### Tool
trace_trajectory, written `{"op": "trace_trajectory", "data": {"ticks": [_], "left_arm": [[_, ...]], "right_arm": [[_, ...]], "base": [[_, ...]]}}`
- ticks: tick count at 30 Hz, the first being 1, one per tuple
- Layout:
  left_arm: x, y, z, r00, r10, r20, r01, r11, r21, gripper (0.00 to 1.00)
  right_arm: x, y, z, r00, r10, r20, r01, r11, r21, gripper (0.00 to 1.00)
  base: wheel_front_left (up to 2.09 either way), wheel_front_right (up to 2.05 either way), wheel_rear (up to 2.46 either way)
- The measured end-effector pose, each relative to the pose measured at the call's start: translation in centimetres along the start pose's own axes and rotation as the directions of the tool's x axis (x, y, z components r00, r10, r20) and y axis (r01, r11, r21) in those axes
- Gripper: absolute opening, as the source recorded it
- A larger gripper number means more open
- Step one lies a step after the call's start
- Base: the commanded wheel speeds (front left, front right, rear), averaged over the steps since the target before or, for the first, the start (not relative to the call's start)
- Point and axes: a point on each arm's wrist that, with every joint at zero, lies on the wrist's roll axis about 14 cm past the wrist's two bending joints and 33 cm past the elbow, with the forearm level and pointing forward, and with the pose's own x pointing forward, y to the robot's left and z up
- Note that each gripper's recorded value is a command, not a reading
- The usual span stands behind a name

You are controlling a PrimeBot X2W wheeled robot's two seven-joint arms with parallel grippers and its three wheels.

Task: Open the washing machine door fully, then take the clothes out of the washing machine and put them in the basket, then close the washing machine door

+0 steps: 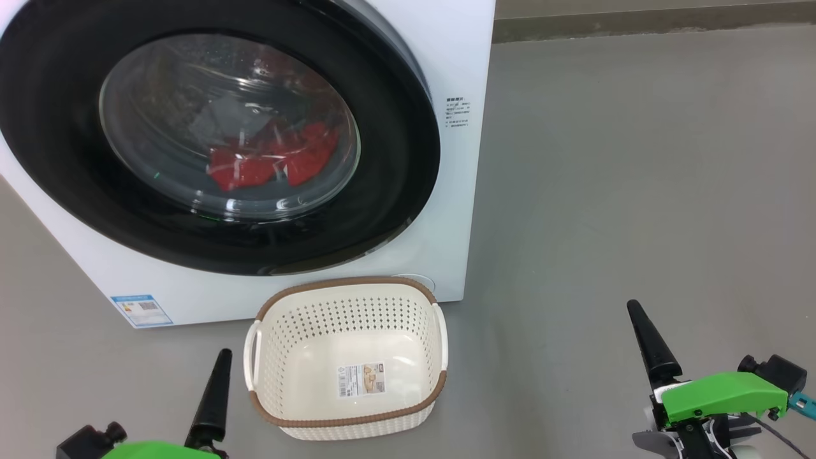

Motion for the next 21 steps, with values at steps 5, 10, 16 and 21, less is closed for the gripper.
{"op": "trace_trajectory", "data": {"ticks": [5,10,16,21], "left_arm": [[0.6,-1.2,0.0,0.999,-0.036,0.005,0.035,0.987,0.157,1.0],[1.1,-2.6,0.1,0.997,-0.079,0.014,0.073,0.966,0.247,1.0],[1.3,-3.1,0.1,0.995,-0.094,0.019,0.084,0.947,0.311,1.0],[1.6,-4.0,0.3,0.992,-0.123,0.028,0.104,0.925,0.366,1.0]], "right_arm": [[0.6,0.7,0.3,1.0,0.018,0.01,-0.016,0.979,-0.205,1.0],[0.8,1.4,-0.3,0.999,0.04,-0.009,-0.041,0.944,-0.328,1.0],[1.2,2.3,-0.3,0.998,0.07,-0.008,-0.067,0.911,-0.408,1.0],[1.6,3.2,-0.5,0.995,0.096,-0.012,-0.091,0.877,-0.471,1.0]], "base": [[0.0,0.0,0.0],[0.0,0.0,0.0],[0.0,0.0,0.0],[0.0,0.0,0.0]]}}
